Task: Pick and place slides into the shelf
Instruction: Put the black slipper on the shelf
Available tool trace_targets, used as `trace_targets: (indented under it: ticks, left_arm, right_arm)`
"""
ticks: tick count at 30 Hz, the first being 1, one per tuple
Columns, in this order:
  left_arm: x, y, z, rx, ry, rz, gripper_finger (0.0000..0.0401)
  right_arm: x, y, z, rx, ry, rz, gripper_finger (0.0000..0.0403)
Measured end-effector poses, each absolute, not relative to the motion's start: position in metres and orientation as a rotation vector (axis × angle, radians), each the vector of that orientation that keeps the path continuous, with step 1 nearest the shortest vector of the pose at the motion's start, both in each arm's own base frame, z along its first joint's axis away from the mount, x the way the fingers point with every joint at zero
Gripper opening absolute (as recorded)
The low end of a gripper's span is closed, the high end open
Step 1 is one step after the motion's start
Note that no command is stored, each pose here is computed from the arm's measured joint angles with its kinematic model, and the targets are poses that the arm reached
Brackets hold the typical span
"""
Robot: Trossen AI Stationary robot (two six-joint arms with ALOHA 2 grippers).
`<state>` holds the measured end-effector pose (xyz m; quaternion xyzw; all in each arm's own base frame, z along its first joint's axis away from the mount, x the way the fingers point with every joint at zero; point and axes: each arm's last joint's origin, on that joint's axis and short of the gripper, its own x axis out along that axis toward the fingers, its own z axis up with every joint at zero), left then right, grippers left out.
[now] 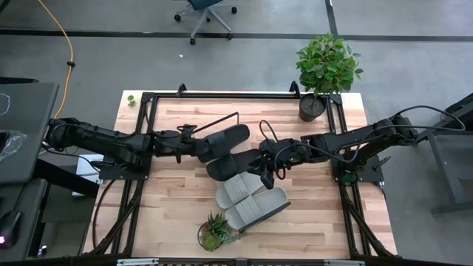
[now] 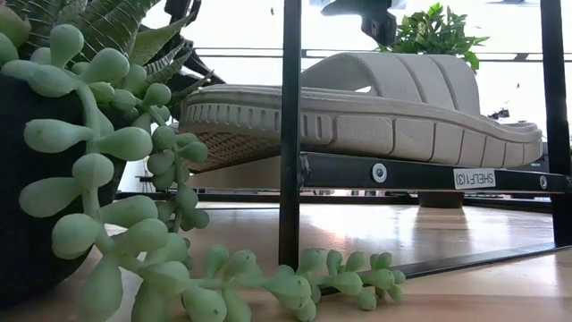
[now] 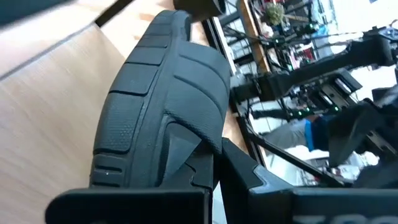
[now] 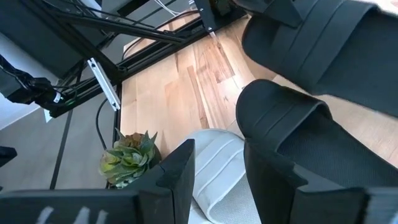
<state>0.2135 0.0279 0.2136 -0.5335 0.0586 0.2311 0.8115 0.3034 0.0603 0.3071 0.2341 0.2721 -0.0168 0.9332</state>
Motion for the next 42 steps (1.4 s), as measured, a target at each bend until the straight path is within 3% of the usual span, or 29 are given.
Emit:
trace_targets:
  ticks: [26,42]
  left_arm:
    - [0.207,0.038,0.203,-1.118,0.201,0.622,0.0001]
    - [0.221,0.043,0.196,-1.126,0.193,0.548,0.0001]
  right_arm:
    - [0.303,0.06,0.307,0.452,0.556,-0.024,0.0129]
    - [0.304,0.06,0.307,0.435,0.549,-0.042,0.0129]
